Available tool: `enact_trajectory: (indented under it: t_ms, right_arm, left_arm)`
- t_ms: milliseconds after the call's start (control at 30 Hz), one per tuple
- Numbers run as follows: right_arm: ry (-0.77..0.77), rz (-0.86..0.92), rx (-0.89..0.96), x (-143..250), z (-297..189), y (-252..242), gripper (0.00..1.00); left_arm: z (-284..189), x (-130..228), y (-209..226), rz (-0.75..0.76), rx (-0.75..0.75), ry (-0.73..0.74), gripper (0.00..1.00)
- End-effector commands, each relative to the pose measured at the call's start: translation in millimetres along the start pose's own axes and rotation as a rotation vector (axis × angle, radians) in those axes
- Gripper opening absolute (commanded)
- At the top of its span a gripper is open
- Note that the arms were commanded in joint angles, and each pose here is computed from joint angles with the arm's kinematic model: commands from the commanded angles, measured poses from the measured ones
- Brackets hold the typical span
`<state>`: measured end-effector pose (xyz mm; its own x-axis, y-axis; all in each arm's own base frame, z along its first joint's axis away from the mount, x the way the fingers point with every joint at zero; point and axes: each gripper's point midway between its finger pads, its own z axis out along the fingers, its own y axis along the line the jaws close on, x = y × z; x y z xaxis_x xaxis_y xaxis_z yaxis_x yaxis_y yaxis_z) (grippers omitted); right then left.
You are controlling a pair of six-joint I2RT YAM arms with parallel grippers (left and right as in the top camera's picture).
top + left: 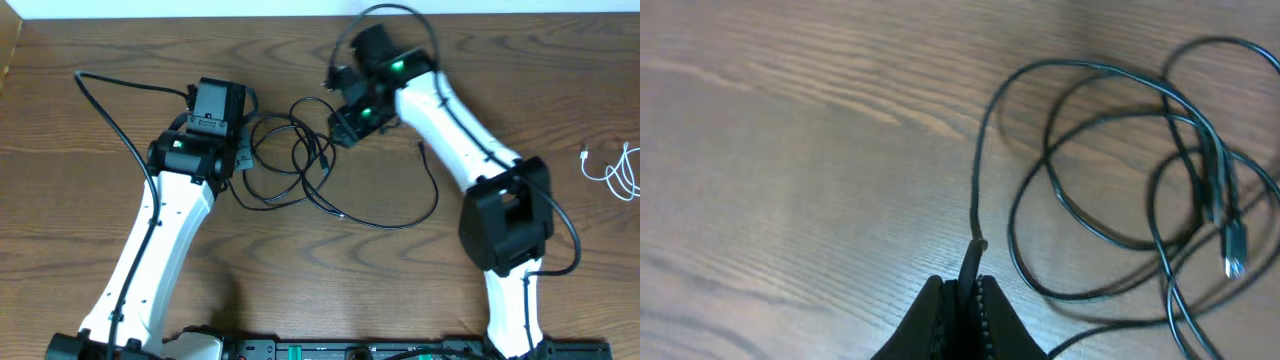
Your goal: Untangle cables
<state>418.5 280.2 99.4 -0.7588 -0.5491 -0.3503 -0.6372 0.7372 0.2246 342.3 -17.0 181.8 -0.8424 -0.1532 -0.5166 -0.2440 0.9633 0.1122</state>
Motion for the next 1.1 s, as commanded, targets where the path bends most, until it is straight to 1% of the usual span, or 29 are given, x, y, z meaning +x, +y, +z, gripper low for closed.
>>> enact_trajectory:
  t_ms: [0, 167, 300, 367, 400, 500, 567, 600, 633, 667, 700, 733, 767, 900, 1000, 1067]
  right_arm:
    - [-0.02, 0.034, 0.16, -11, 12, -1, 0.73]
    - [-0.063, -0.03, 0.148, -25, 38, 25, 0.73]
    - [-0.077, -0.052, 0.138, -30, 63, 34, 0.7]
    - [-0.079, -0.042, 0.135, -30, 73, 35, 0.68]
    - [-0.081, -0.01, 0.151, -30, 82, 31, 0.67]
    - [-0.078, 0.034, 0.168, -28, 93, 25, 0.65]
    - [-0.077, 0.057, 0.167, -27, 99, 24, 0.62]
    - [-0.073, 0.059, 0.167, -26, 103, 23, 0.59]
    - [-0.073, 0.059, 0.166, -26, 104, 24, 0.52]
    - [-0.067, 0.072, 0.167, -23, 108, 23, 0.4]
    - [-0.063, 0.08, 0.166, -22, 109, 23, 0.31]
    - [-0.054, 0.099, 0.167, -19, 112, 23, 0.25]
    - [-0.043, 0.121, 0.167, -16, 114, 22, 0.22]
    - [0.019, 0.196, 0.175, 3, 123, 19, 0.21]
    - [0.055, 0.231, 0.181, 15, 131, 17, 0.17]
    - [0.06, 0.234, 0.182, 16, 131, 17, 0.14]
  left_arm:
    - [5, 2, 17, -0.117, -0.073, 0.007, 0.08]
    - [8, 4, 32, -0.194, -0.107, 0.026, 0.08]
    - [10, 5, 44, -0.249, -0.126, 0.037, 0.08]
    - [10, 5, 46, -0.254, -0.129, 0.037, 0.08]
    - [10, 5, 46, -0.255, -0.129, 0.037, 0.08]
    - [10, 5, 45, -0.254, -0.128, 0.036, 0.08]
    - [10, 5, 45, -0.255, -0.128, 0.037, 0.08]
    - [10, 5, 45, -0.254, -0.128, 0.037, 0.08]
    - [10, 5, 44, -0.255, -0.122, 0.039, 0.08]
    - [11, 6, 41, -0.256, -0.102, 0.048, 0.08]
    - [11, 7, 39, -0.256, -0.092, 0.052, 0.07]
    - [11, 7, 38, -0.257, -0.085, 0.054, 0.08]
    - [11, 7, 37, -0.257, -0.083, 0.055, 0.08]
    - [11, 7, 37, -0.257, -0.083, 0.056, 0.08]
    - [11, 7, 37, -0.256, -0.083, 0.057, 0.08]
    - [11, 7, 37, -0.256, -0.083, 0.057, 0.08]
